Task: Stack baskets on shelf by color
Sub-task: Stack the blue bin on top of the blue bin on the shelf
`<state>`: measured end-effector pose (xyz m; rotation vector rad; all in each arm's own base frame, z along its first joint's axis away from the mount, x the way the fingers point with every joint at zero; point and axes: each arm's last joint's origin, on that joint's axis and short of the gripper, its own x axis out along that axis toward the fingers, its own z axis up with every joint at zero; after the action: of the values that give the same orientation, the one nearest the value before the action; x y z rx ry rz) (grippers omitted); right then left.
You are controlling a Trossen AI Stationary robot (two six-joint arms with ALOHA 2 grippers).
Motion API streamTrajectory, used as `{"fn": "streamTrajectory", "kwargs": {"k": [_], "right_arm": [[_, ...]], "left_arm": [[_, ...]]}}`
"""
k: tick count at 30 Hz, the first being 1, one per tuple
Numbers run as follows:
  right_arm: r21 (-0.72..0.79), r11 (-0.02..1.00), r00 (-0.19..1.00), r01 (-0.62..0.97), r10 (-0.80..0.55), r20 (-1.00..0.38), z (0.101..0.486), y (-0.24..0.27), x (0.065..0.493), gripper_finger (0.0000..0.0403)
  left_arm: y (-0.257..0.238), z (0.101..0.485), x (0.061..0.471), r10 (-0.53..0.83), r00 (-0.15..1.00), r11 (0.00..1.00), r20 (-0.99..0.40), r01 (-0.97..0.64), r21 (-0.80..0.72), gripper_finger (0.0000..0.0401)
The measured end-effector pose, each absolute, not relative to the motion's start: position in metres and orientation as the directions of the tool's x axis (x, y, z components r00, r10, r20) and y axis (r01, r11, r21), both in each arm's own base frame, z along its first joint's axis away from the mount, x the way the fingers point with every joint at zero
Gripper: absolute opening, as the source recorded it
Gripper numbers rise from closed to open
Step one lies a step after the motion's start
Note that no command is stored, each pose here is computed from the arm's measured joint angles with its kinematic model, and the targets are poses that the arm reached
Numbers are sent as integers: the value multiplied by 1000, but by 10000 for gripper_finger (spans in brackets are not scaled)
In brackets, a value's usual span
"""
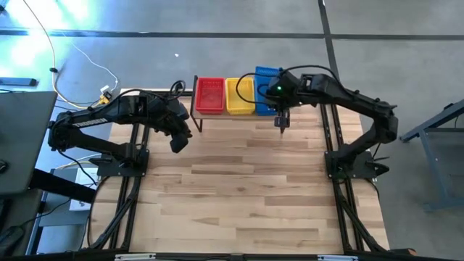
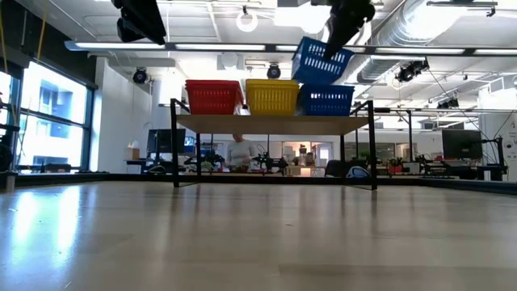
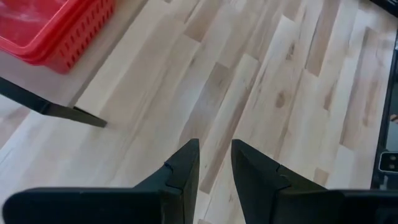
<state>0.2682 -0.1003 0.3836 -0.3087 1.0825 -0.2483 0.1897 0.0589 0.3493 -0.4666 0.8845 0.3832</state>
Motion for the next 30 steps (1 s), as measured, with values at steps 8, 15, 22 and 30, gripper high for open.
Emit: {"fn": "streamTrajectory", "kwargs": {"k": [8,15,22,30], "right_arm": [[-320,947,352,36,-312,-882,365,-118,273,0],[-295,955,308,28,-289,-906,358,-121,274,0],[-289,957,255,38,-289,-923,355,-123,270,0],[-295,954,252,56,-299,-920,354,-124,271,0]], "left_arm": [[60,349,189,129,578,832,-806,-506,-229,85],[60,349,189,129,578,832,-806,-506,-230,85],[60,349,189,126,579,832,-806,-504,-232,85],[60,349,189,126,578,832,-806,-505,-232,85]]}}
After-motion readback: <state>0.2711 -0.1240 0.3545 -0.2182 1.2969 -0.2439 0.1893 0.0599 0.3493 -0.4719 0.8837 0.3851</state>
